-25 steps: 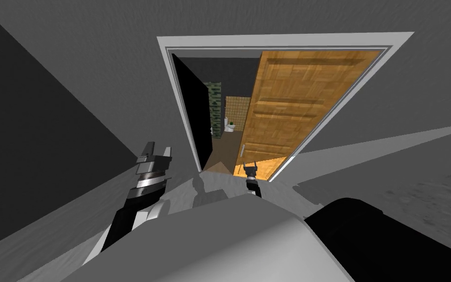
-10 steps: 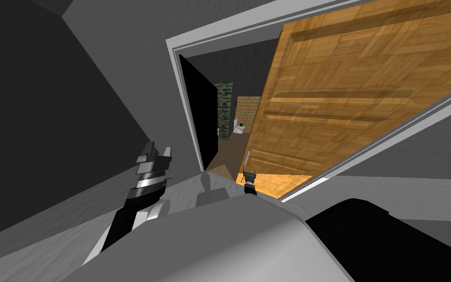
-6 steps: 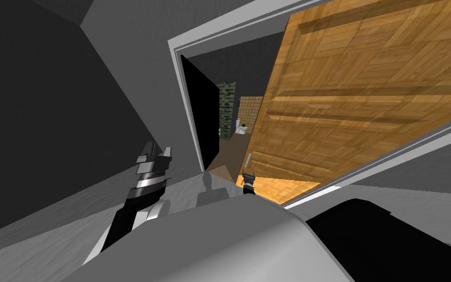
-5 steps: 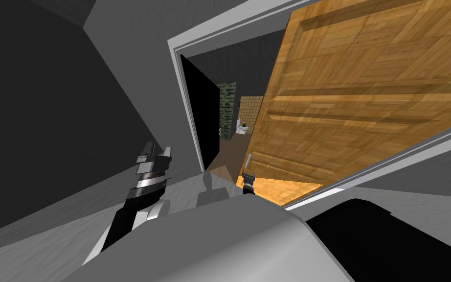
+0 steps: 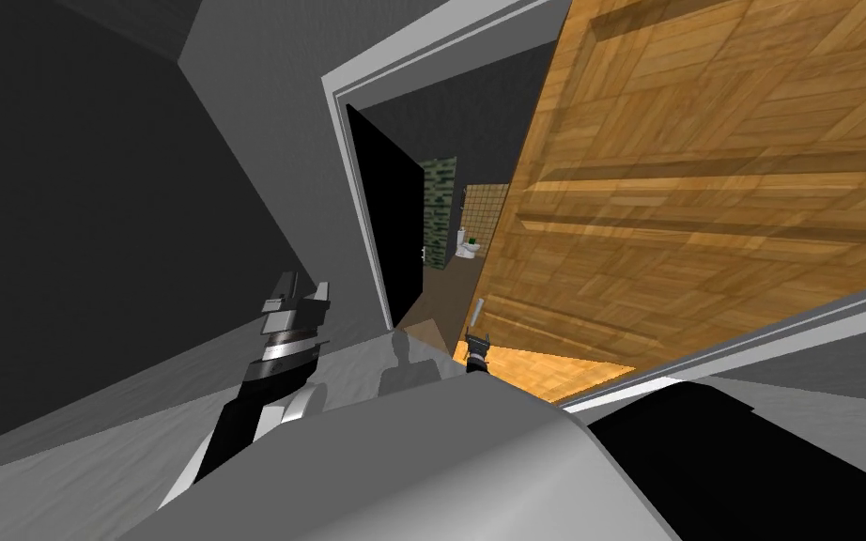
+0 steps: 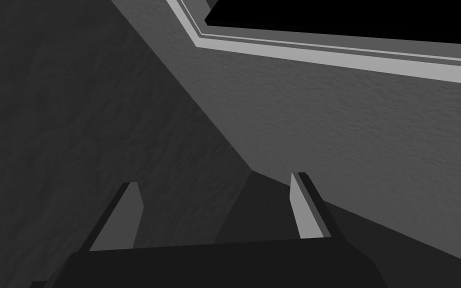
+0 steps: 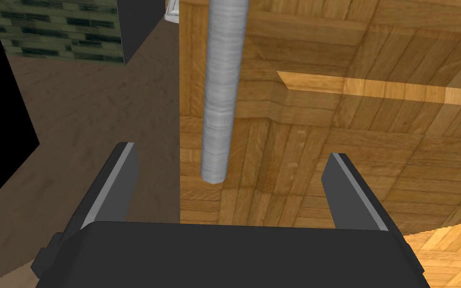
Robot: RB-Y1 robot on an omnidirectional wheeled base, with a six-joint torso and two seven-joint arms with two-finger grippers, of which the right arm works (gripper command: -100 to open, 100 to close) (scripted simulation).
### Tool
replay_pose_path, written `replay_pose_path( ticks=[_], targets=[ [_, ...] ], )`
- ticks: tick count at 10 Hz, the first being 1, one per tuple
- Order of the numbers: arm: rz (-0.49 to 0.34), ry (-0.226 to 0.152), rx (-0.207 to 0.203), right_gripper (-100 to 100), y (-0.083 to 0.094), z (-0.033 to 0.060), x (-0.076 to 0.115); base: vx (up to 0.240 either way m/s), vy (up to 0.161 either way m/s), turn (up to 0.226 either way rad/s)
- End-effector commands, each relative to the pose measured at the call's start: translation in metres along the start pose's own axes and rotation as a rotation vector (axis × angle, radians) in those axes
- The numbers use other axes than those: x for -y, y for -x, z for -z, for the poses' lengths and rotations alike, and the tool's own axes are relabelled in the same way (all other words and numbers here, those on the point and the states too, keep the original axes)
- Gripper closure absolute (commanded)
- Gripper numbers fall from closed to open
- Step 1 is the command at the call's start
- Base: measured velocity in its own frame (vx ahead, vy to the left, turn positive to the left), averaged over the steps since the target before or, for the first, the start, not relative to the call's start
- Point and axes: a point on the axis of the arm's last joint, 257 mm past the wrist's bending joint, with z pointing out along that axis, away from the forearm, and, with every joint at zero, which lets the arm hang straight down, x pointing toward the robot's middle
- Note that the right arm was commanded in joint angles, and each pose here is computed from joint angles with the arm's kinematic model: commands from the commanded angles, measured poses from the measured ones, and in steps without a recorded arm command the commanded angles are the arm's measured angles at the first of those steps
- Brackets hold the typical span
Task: Push the door open
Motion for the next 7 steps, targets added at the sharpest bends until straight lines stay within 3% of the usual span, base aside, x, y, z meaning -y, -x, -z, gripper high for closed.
replay_pose_path(
  ticks=[1, 4, 7],
  targets=[
    [0.024, -0.002, -0.014, -100, -0.004, -0.0087, -0.010, 0.146, -0.085, 0.018],
    [0.033, 0.001, -0.018, -100, -0.005, -0.0137, -0.018, 0.170, -0.119, 0.017],
    [-0.007, 0.014, 0.006, -100, 0.003, -0.0063, -0.006, 0.173, -0.114, 0.019]
  ],
)
